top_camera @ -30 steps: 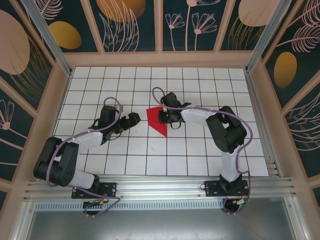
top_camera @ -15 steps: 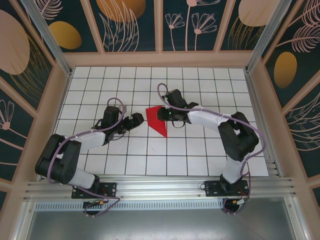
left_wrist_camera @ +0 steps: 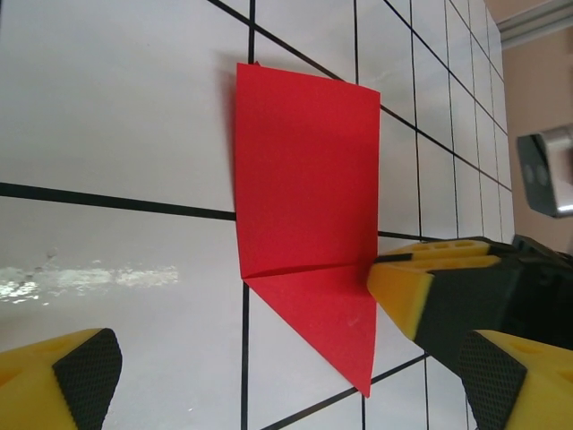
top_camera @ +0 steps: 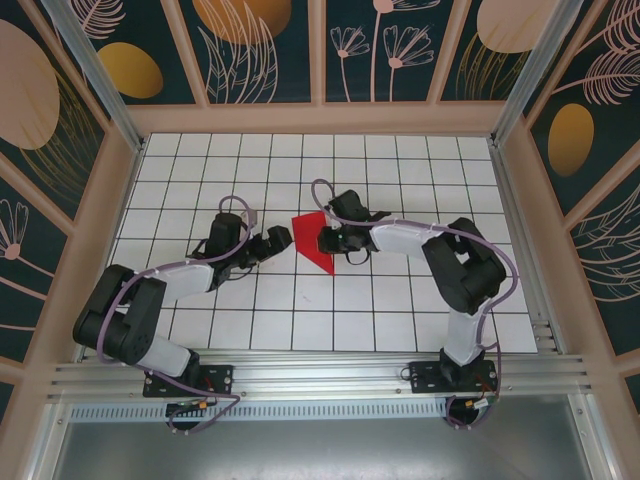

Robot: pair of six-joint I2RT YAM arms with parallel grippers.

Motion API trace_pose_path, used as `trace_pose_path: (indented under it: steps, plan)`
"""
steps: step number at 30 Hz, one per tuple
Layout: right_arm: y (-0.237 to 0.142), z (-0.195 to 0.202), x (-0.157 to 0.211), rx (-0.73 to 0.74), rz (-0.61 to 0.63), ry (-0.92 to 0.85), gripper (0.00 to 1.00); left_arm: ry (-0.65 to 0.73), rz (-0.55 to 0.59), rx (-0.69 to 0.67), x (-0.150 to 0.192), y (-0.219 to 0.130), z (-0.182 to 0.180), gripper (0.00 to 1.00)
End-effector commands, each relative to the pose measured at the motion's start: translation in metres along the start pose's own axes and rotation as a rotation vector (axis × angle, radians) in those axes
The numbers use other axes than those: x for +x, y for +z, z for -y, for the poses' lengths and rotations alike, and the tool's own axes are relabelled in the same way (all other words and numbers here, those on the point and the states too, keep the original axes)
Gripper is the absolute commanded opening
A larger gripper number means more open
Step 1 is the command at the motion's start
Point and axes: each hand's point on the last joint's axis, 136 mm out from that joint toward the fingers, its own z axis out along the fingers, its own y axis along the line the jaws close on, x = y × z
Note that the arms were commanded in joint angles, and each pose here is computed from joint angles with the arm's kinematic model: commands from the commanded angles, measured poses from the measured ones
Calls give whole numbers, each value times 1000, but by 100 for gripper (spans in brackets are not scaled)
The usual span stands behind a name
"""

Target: Fold a paper plane with a square sheet of paper (pick it up from the middle)

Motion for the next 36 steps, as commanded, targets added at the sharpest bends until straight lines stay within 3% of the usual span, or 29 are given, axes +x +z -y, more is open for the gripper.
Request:
trace_pose_path:
  steps: [1, 11, 15, 23, 36]
  plan:
    - [11, 12, 0, 17, 2, 24, 18, -11, -29, 40, 8, 5, 6, 99]
    - [15, 32, 20, -55, -26, 180, 17, -49, -92, 93, 22, 20, 20, 91]
    - [15, 37, 26, -65, -36, 211, 17, -72, -134, 100, 30, 32, 24, 82]
    - [15, 38, 29, -84, -35, 217, 17, -129, -153, 104, 30, 48, 24, 53]
    - [13, 38, 30, -112, -27, 216, 17, -151, -149, 46, 22, 66, 14, 39]
